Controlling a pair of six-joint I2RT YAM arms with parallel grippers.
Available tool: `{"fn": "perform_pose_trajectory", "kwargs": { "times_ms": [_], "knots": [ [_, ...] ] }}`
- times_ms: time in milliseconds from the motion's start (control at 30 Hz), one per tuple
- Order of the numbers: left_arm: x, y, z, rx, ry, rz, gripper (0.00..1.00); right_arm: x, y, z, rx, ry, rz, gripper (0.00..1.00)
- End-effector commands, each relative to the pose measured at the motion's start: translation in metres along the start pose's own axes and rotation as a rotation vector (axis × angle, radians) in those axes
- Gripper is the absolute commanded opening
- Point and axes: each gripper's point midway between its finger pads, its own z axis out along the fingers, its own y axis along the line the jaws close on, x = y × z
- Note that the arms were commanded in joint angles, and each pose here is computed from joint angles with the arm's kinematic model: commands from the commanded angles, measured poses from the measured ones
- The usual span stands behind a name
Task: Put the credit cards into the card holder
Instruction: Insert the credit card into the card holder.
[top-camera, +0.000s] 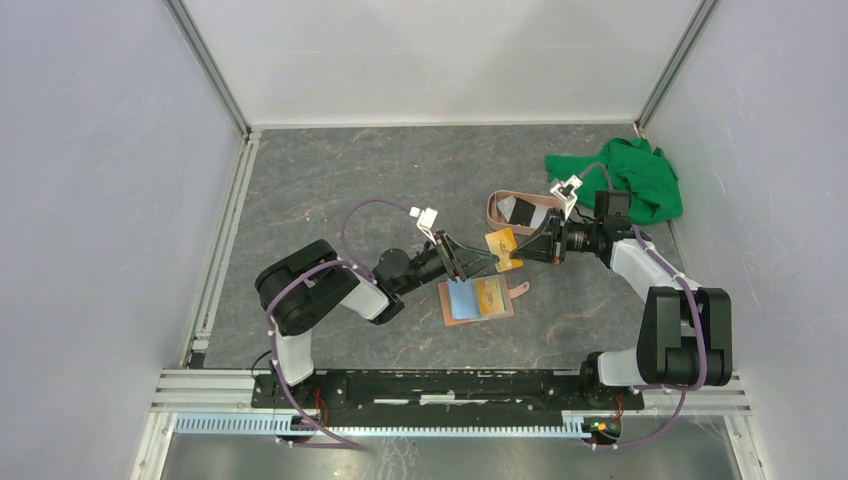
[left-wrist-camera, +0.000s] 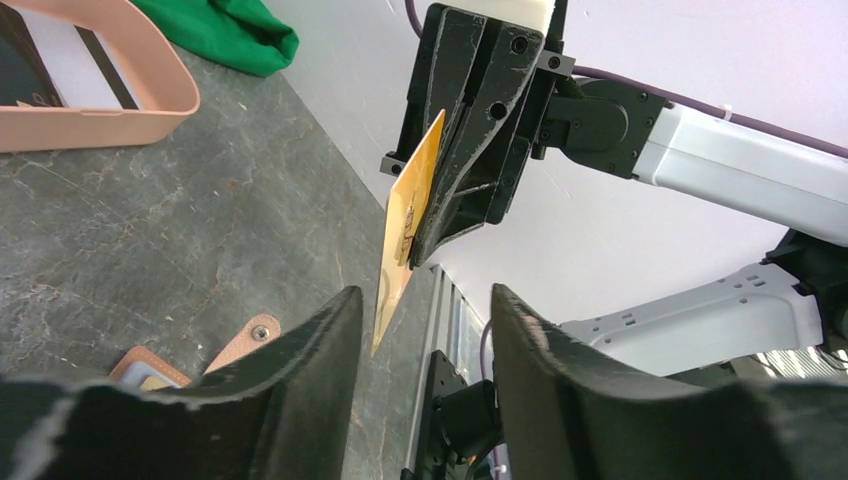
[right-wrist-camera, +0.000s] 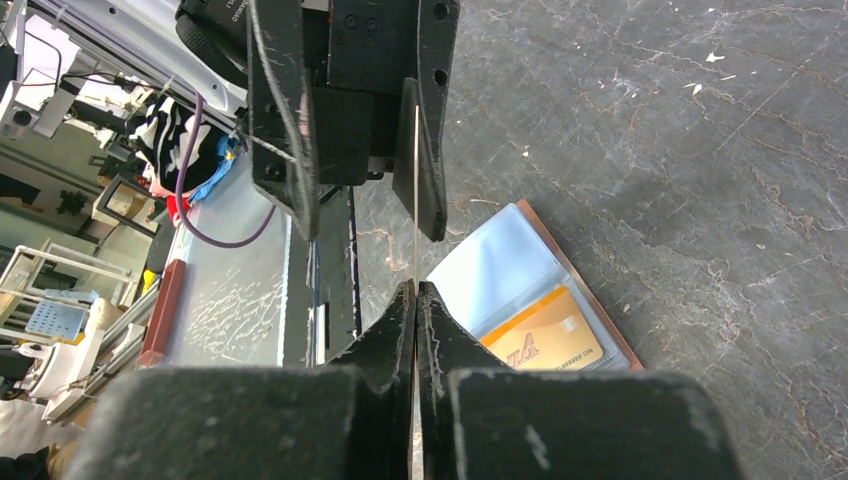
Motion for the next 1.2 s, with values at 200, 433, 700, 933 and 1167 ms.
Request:
{"fn": "perform_pose_trajectory", "kwargs": {
  "times_ms": [200,433,700,933,1167],
  "knots": [
    [-0.004,-0.02,0.015,0.118,-0.01,-0.028,0.36,0.0,0.006,0.004,-0.042,0.003,-0.025,0.0],
    [-0.001,-0.026,0.014,0.154,0.019,-0.016,0.02,-0.001,0.007,0.005,-0.028,0.01,-0.057,0.16],
    [0.016,-0.027,-0.027,0.16,0.156,-0.039,0.02,-0.002,0.005,-0.009,0.119,0.179,-0.338,0.57],
    [0.029,-0.031,-0.054,0.16,0.218,0.004,0.02,0.03,0.023,0.009,0.033,0.151,-0.284,0.69],
    [0.024,-0.04,-0.053,0.2,0.195,0.006,0.02,0.035,0.044,0.02,-0.062,0.045,-0.196,0.7]
  ]
}}
